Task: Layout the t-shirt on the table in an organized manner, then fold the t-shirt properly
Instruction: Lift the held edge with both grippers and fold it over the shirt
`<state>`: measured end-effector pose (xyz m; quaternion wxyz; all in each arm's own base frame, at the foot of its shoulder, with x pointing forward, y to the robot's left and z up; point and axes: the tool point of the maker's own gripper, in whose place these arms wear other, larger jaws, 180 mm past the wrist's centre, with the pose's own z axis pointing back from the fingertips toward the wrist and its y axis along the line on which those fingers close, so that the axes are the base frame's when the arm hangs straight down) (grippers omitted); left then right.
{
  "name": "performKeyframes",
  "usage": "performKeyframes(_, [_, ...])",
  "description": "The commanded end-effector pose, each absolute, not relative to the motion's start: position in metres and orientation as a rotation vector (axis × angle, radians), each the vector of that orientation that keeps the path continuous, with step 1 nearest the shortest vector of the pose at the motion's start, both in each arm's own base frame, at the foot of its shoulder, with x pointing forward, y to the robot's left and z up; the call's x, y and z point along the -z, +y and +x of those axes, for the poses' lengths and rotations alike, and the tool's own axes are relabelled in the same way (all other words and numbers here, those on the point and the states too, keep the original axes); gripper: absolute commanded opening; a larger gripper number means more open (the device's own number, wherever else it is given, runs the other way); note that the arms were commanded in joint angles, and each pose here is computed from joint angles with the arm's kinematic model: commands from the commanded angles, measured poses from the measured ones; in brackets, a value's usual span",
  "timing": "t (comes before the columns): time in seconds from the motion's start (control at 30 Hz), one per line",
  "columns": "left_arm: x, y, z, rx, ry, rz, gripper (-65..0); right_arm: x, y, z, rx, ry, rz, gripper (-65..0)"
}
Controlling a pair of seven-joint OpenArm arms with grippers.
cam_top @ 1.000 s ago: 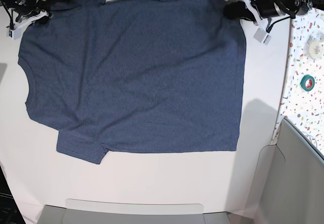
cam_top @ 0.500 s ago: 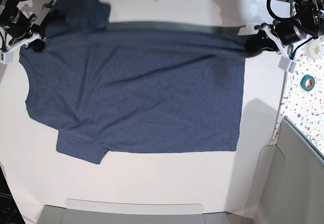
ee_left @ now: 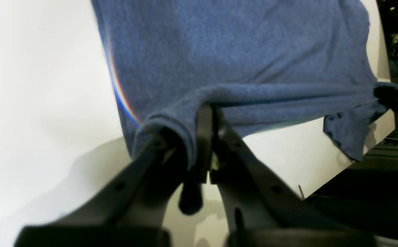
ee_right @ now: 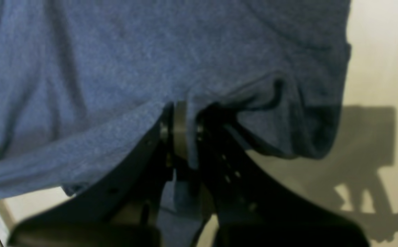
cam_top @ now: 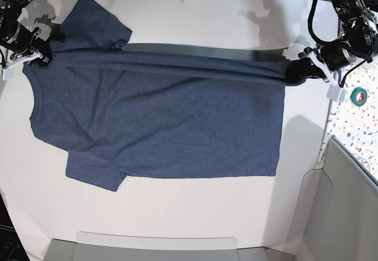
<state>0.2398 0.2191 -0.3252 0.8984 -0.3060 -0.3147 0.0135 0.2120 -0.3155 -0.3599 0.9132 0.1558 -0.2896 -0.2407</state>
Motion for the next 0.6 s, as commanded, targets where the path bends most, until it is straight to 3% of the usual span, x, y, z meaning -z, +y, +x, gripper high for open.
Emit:
performKeyframes(0.0, [0.319,0.226,0.246,-0.034,-0.676,-0.626,-65.0,0.346,-0.325,0.221,0.478,-0.647,0.293,-65.0])
performKeyframes(0.57, [0.330,0.232,0.248,-0.079,-0.656,-0.645,-65.0,0.332,-0.305,0.261,0.325,-0.656,0.304,-65.0])
